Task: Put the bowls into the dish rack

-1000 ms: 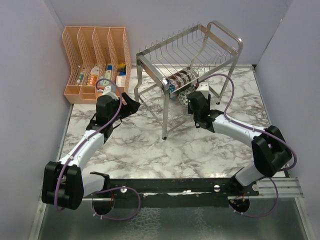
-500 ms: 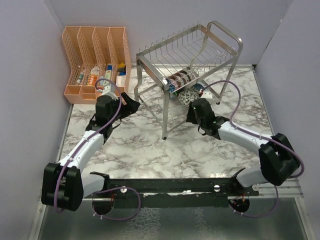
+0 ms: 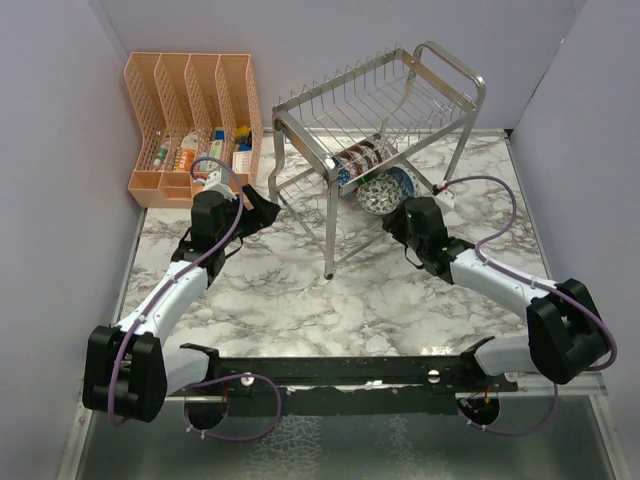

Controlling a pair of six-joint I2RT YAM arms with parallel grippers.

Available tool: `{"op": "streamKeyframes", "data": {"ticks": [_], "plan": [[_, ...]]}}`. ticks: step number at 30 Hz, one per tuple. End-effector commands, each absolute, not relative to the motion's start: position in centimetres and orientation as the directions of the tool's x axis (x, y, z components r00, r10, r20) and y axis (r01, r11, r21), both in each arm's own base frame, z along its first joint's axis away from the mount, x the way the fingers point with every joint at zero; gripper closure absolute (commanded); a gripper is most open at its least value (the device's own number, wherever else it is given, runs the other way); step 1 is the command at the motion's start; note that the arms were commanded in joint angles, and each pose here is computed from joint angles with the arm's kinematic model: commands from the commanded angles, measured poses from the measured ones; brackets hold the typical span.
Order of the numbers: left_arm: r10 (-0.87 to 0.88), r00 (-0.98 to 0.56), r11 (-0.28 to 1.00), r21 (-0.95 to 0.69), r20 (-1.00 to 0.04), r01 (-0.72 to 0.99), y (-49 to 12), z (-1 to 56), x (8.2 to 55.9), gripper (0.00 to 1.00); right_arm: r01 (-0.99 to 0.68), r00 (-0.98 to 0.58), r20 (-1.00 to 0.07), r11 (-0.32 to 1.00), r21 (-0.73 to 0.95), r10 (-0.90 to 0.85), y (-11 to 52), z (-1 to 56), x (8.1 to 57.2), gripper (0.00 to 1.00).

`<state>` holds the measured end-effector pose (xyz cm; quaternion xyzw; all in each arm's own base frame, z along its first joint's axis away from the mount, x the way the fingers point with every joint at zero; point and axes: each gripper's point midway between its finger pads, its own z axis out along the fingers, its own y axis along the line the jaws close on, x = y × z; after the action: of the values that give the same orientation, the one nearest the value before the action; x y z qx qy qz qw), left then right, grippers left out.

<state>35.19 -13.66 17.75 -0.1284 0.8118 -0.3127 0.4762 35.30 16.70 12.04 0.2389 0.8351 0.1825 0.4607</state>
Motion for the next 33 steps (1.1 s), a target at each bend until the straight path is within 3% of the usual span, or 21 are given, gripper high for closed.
{"op": "streamKeyframes", "data": {"ticks": [1,9,23,33], "plan": [[-0.496,-0.506,0.77,-0.627,-0.706,0.119,-13.8,18.1,35.1,0.24,0.226,-0.371,-0.627,0.721,0.655,0.685,17.2,13.7,38.1,0.54],[-0.492,-0.515,0.776,-0.622,-0.702,0.108,-13.8,17.5,35.3,0.24,0.296,-0.325,-0.619,0.698,0.652,0.715,15.5,11.9,39.9,0.59],[-0.49,-0.526,0.78,-0.619,-0.696,0.091,-13.7,16.7,35.5,0.24,0.239,-0.266,-0.659,0.71,0.662,0.704,15.6,13.3,41.9,0.62],[-0.49,-0.525,0.78,-0.619,-0.696,0.092,-13.7,16.7,35.7,0.24,0.195,-0.225,-0.657,0.694,0.693,0.719,14.9,17.7,40.3,0.63]]}}
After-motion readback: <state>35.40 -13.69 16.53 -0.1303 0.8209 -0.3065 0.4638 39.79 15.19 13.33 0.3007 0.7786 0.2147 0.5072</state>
